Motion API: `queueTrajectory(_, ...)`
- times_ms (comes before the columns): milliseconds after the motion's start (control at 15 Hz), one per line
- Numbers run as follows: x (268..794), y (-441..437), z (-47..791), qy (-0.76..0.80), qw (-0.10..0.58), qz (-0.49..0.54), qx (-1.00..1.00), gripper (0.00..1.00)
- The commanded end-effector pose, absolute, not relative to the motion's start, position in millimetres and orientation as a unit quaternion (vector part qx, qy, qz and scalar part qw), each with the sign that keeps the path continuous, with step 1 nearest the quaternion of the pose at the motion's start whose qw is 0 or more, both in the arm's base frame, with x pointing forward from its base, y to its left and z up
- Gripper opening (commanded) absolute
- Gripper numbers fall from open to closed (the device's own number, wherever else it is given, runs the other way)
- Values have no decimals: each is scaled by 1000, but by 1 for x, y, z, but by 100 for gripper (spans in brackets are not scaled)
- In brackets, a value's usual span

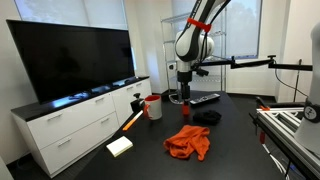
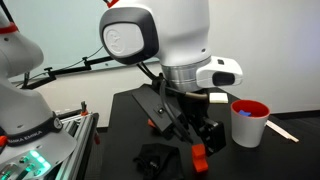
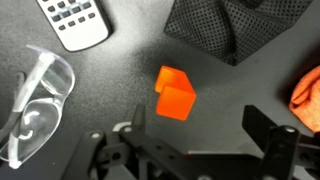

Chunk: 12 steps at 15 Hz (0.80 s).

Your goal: Pick up the orange object and put it in the cup

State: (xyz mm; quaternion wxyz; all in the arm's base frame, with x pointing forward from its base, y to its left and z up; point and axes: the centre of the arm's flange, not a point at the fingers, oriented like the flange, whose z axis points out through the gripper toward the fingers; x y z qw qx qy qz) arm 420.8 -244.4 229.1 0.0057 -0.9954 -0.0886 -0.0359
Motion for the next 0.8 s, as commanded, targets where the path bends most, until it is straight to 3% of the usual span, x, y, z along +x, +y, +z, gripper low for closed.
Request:
queueTrajectory(0,425,-249,236,-101,3,-39,-994,100)
queueTrajectory(733,421,-260,219,-83,5,-22,-996,100)
